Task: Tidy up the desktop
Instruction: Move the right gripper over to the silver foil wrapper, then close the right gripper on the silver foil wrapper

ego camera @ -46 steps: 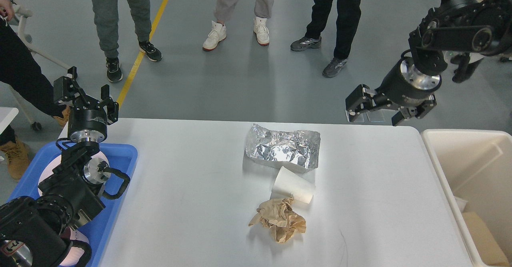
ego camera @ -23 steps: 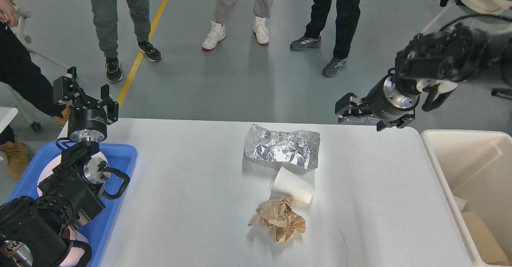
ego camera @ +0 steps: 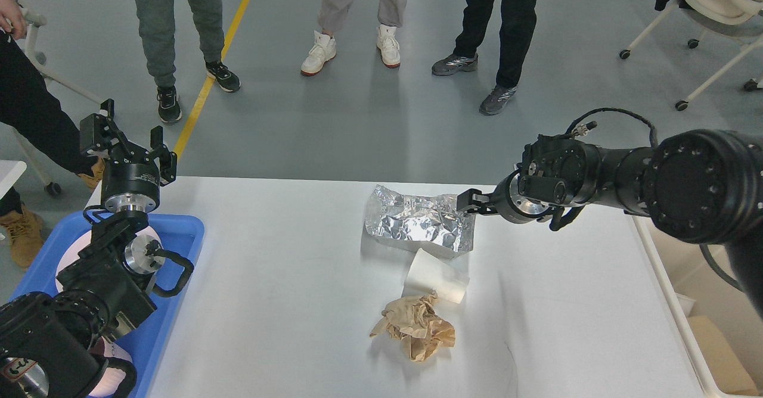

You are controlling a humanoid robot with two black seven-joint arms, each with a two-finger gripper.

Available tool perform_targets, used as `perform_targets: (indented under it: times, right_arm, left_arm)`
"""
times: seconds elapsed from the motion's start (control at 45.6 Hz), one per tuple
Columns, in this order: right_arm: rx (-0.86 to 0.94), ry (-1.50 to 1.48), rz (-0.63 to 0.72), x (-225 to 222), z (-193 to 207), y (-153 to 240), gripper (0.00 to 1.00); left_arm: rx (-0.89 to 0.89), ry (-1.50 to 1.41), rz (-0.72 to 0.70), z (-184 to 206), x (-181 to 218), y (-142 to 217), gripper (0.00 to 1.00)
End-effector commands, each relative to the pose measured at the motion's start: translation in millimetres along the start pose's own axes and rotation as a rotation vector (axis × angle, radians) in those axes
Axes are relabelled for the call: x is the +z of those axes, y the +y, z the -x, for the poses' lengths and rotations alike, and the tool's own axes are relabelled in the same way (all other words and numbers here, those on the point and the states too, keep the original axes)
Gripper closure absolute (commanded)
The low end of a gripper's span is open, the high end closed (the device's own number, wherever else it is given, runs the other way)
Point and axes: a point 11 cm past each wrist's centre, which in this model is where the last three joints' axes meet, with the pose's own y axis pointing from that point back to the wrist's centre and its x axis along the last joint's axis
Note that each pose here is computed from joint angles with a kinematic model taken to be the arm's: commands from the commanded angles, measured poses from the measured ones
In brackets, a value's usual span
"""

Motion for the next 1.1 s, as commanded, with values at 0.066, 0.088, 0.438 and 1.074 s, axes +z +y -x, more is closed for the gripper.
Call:
perform_targets:
  times: [0.066,0.088,0.438,1.074]
  right_arm:
    - [0.028,0.023,-0.026,-18.1,5.7,-20.2,0.00]
    - [0.028,0.023,-0.027,-18.5,7.1,-22.0,0.00]
    - [0.056,-0.025,-0.020,-1.8,25.9,-54.1,0.00]
    - [0.258,-0.090,0.025,31.5,54.7,-84.1,0.33]
  left_arm:
    - [0.000,0.000,0.000,0.0,0.0,0.0,0.04]
    - [0.000,0.000,0.001,0.0,0.1,0.0,0.04]
    - [0.000,0.000,0.000,0.0,0.0,0.0,0.04]
    - [0.000,0.000,0.000,0.0,0.0,0.0,0.04]
